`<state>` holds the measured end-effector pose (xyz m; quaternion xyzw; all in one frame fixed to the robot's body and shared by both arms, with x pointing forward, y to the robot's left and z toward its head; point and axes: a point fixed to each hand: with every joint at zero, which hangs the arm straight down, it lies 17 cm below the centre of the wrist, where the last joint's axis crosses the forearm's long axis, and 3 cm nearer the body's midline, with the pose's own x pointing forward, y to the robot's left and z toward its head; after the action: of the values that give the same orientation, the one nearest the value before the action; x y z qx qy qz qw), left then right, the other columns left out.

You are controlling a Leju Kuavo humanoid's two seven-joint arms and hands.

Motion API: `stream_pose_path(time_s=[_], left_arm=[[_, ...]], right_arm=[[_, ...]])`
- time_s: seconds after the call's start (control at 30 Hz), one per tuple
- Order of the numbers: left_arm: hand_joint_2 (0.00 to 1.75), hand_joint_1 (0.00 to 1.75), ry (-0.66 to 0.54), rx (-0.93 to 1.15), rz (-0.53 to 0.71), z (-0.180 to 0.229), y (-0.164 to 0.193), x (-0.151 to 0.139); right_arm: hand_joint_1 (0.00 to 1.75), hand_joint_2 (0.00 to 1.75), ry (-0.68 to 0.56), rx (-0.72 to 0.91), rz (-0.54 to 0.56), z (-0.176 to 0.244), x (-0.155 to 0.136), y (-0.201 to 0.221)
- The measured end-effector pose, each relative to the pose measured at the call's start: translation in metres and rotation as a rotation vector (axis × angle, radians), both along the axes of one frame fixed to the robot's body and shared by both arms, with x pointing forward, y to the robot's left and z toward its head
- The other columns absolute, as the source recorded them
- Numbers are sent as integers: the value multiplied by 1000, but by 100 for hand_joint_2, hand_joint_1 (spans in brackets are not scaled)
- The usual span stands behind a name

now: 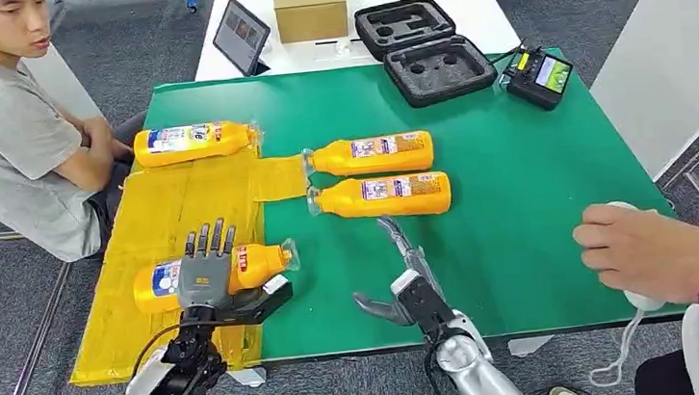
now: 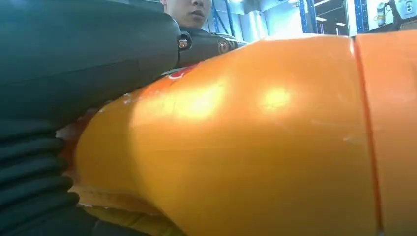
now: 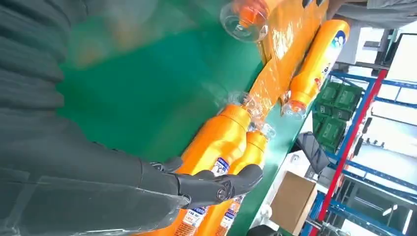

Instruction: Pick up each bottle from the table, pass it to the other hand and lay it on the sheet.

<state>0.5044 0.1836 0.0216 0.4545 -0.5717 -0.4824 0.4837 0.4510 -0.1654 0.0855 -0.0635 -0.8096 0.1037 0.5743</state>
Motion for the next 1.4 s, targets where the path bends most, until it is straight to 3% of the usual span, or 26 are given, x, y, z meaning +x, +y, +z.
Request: stream_pose_path(time_s=[0.97, 1.23, 1.4], left_arm=[[0, 0, 81, -46, -48, -9, -22, 0], [0, 0, 42, -32, -37, -3, -20, -1], [0, 0, -51, -38, -60, 16, -28, -5]], right_arm=[[0, 175, 4, -8, -15, -3, 0, -6], [0, 175, 10, -14, -12, -6, 0, -5], [0, 175, 10, -22, -22, -7, 0, -6]])
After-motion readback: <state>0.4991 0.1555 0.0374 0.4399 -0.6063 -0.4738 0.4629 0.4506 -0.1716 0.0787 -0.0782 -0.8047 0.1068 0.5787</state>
